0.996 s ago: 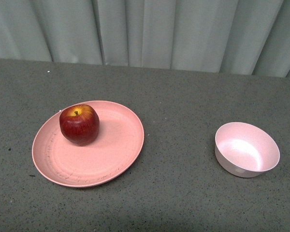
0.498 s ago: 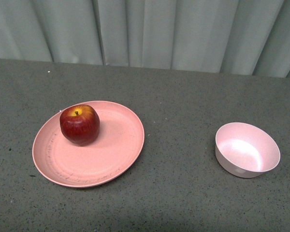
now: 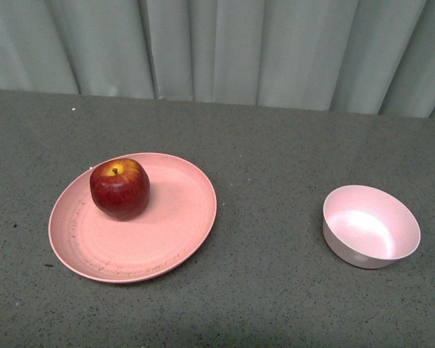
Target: Move apple from plate to bowl
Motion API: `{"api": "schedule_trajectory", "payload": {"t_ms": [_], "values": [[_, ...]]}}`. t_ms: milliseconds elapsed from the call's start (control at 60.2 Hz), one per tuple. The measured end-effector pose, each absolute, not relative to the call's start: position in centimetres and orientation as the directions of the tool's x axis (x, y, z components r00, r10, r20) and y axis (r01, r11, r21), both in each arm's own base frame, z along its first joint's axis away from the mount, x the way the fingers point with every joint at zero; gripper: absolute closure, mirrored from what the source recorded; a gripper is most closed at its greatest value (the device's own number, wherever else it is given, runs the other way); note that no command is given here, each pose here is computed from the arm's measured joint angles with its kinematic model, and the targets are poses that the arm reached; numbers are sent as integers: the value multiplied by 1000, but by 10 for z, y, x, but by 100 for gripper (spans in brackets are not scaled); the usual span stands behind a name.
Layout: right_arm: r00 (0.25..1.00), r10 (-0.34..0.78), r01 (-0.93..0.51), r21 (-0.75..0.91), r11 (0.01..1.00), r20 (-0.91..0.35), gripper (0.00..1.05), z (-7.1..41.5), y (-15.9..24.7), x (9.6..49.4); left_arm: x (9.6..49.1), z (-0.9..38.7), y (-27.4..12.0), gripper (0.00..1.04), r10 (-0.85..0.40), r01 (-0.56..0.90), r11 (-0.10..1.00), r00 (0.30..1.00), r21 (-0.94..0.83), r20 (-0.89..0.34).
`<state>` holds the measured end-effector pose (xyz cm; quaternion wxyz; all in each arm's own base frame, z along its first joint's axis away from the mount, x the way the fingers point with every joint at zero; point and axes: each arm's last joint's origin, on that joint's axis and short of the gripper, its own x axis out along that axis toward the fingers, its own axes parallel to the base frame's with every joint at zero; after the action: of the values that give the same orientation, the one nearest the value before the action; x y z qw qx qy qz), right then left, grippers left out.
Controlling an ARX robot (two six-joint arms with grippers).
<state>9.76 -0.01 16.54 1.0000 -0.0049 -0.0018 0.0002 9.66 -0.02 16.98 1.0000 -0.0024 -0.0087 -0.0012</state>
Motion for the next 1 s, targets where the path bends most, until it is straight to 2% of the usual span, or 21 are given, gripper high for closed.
{"api": "schedule_trajectory", "payload": {"t_ms": [66,149,216,399,631,731,830,996], "values": [[1000,-14,14,-13,1000,-1,9,165,0,98,97,170,0,7,-2,2,1000,1000,-4,17],[982,-174,170,-68,983,-68,9,161,0,100,97,170,0,7,-1,1,1000,1000,-4,17],[977,-185,175,-98,980,-105,9,159,2,103,97,170,0,7,-2,2,1000,1000,-5,17],[982,-74,54,-115,992,-176,9,165,10,124,97,170,0,7,-2,2,1000,1000,-4,17],[949,52,-99,-136,986,-311,9,163,22,180,97,170,0,7,-2,2,1000,1000,-5,17],[910,102,-172,-143,975,-401,9,156,30,204,97,170,0,7,-2,2,1000,1000,-4,17],[837,163,-275,-143,951,-522,9,140,44,231,97,170,0,7,-2,2,1000,1000,-4,17],[736,195,-369,-142,918,-649,9,117,64,260,97,170,0,7,-2,2,1000,1000,-5,17]]}}
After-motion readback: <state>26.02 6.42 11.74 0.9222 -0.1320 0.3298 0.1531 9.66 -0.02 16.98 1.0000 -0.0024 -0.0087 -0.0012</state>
